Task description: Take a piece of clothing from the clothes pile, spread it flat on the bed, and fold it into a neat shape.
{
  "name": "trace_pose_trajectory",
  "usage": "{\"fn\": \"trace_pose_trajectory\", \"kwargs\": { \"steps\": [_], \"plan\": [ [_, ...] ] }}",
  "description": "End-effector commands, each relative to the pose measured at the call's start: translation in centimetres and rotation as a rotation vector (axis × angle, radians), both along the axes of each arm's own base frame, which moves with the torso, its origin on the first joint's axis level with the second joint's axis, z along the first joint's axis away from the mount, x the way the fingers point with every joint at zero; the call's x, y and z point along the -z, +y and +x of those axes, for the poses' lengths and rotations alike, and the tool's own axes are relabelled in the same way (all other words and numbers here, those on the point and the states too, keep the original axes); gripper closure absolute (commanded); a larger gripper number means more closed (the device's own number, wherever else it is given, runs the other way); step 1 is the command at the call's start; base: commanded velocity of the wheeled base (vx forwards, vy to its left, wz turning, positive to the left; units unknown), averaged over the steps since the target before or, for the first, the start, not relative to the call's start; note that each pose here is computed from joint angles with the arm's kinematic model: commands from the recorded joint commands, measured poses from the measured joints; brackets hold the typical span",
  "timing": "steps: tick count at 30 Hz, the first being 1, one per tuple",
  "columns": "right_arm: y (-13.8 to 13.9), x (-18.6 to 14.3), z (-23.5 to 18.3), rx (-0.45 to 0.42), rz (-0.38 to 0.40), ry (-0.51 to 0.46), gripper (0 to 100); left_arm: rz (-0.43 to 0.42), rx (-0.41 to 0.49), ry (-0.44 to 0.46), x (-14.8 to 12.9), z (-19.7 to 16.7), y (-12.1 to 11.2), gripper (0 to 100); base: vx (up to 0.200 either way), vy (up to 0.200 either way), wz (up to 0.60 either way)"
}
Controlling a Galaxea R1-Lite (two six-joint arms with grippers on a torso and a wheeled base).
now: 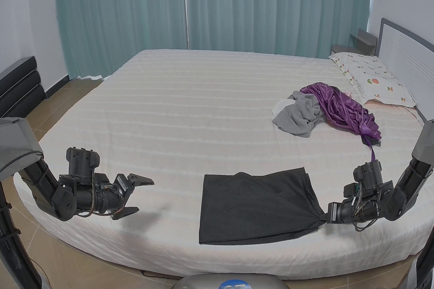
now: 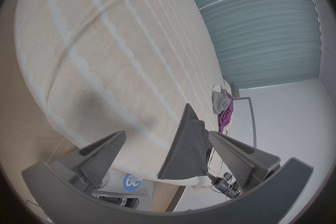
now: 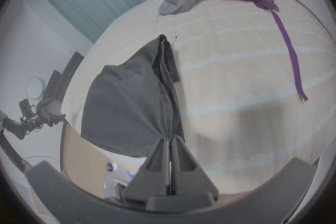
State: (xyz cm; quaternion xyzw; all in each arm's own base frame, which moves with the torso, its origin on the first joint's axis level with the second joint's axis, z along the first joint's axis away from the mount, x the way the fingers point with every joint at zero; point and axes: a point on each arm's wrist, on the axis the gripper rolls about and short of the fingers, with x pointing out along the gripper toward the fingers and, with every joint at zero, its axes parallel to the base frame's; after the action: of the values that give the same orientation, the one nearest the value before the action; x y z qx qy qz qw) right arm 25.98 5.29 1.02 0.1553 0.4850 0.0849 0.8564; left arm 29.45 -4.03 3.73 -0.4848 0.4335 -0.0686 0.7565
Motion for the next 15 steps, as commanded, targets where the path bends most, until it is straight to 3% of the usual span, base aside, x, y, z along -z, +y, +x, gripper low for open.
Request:
{"fn": "trace_pose_trajectory", "kwargs": {
  "steps": [1, 5, 6, 15],
  "plan": [
    [-0.1, -1.0, -0.3, -0.008, 0.001, -0.018, 100, 0.000, 0.000, 0.000, 0.0, 0.0, 0.0, 0, 0.000, 0.000, 0.00],
    [-0.1, -0.4, -0.3, -0.022, -0.007, 0.011, 100, 0.000, 0.000, 0.000, 0.0, 0.0, 0.0, 0, 0.000, 0.000, 0.00],
    [-0.1, -0.1, -0.4, -0.023, -0.010, 0.022, 0, 0.000, 0.000, -0.001, 0.0, 0.0, 0.0, 0, 0.000, 0.000, 0.00],
    [0.2, -0.9, 1.1, -0.015, 0.024, -0.036, 0, 0.001, -0.002, -0.001, 0.0, 0.0, 0.0, 0, 0.000, 0.000, 0.00]
  ]
}}
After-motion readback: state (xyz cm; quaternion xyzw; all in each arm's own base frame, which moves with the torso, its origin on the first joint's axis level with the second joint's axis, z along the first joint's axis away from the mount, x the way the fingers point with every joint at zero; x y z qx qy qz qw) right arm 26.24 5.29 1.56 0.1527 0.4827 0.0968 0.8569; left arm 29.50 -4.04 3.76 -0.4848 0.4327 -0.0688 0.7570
